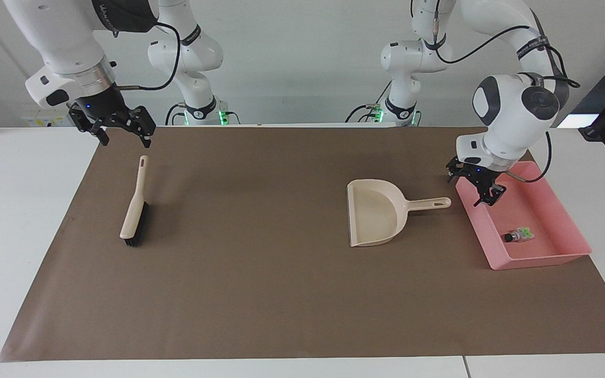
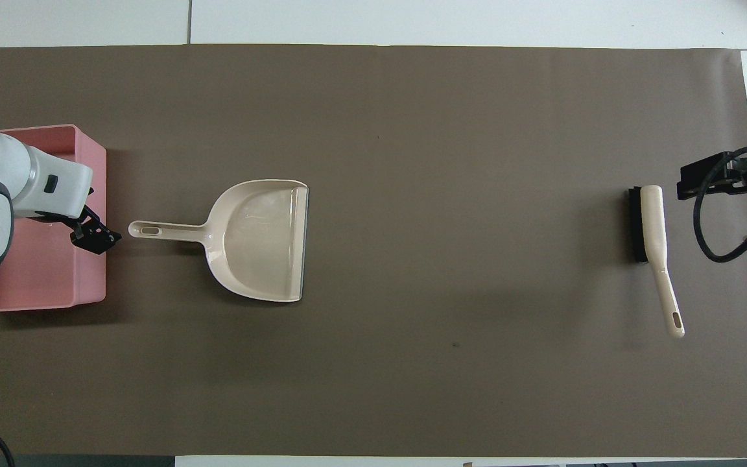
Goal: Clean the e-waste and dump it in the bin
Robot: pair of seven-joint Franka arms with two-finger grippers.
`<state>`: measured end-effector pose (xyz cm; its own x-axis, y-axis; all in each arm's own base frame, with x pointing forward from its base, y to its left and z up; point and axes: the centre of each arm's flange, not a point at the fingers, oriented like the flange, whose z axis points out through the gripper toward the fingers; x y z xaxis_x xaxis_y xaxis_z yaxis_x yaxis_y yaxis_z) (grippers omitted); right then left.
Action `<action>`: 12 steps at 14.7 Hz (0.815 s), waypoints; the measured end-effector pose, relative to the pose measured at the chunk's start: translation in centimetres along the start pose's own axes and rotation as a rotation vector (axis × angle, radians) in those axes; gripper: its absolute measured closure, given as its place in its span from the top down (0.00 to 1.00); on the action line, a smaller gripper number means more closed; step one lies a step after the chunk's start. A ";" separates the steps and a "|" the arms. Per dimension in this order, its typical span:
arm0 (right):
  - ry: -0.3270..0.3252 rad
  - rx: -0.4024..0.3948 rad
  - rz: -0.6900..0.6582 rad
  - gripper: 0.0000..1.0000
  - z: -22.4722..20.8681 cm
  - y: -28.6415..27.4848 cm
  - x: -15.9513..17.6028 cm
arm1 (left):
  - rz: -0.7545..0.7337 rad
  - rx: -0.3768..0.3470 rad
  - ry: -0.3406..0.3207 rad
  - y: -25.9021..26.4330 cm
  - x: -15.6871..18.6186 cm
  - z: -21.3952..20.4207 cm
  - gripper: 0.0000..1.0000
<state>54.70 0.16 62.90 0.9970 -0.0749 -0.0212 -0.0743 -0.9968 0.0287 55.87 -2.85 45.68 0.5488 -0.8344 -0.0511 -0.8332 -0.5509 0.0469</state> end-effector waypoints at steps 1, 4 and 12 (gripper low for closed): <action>0.000 0.000 -0.002 1.00 0.0 -0.1 0.0 | -0.045 -0.003 -0.001 0.1 -0.7 -0.7 0.99; 0.000 0.000 -0.003 1.00 0.0 -0.2 0.0 | -0.206 -0.001 0.003 1.2 -2.1 -3.3 0.99; 0.020 0.002 -0.021 1.00 -0.2 -0.2 0.2 | -0.741 0.027 0.048 4.1 -4.1 -10.4 0.99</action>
<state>54.91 0.40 63.11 0.9986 -0.0535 -0.0013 -0.0534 -0.9982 0.0262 50.88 -1.86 56.45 0.9696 -0.2442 -0.0160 -0.2444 -0.9697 -0.0070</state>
